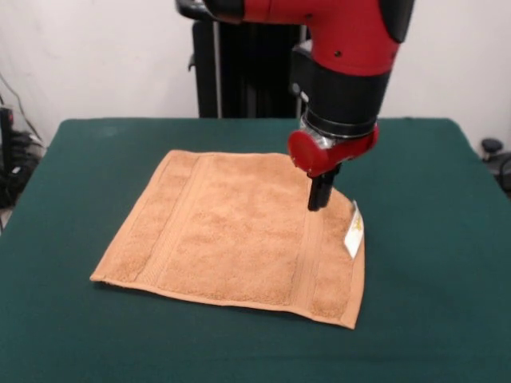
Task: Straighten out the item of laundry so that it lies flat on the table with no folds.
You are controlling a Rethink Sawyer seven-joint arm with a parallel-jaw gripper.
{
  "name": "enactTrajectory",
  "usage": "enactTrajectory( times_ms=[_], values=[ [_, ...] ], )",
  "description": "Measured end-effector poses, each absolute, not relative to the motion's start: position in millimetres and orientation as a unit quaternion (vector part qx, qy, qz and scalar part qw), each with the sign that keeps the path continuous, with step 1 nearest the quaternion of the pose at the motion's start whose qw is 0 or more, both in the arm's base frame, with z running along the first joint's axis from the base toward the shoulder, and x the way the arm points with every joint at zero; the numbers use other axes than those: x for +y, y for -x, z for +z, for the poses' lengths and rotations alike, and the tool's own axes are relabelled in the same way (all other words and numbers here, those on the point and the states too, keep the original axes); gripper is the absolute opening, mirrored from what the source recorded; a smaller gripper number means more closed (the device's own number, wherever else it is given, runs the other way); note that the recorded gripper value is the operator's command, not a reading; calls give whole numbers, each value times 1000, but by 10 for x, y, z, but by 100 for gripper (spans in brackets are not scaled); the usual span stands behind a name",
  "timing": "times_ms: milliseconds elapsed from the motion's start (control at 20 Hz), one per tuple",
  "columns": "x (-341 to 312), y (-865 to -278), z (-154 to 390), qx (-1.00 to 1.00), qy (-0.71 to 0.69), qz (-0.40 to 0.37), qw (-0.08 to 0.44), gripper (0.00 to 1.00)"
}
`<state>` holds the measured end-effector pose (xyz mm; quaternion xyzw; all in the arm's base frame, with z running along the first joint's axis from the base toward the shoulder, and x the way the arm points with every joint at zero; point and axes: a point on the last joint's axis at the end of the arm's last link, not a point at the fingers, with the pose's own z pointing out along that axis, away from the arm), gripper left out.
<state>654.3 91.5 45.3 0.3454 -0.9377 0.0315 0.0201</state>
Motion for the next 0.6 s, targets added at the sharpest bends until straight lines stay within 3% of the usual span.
enactTrajectory(
  times_ms=[600],
  values=[
    [1346, -6579, 155, -927, -371, 22, 46, 0]
  ],
)
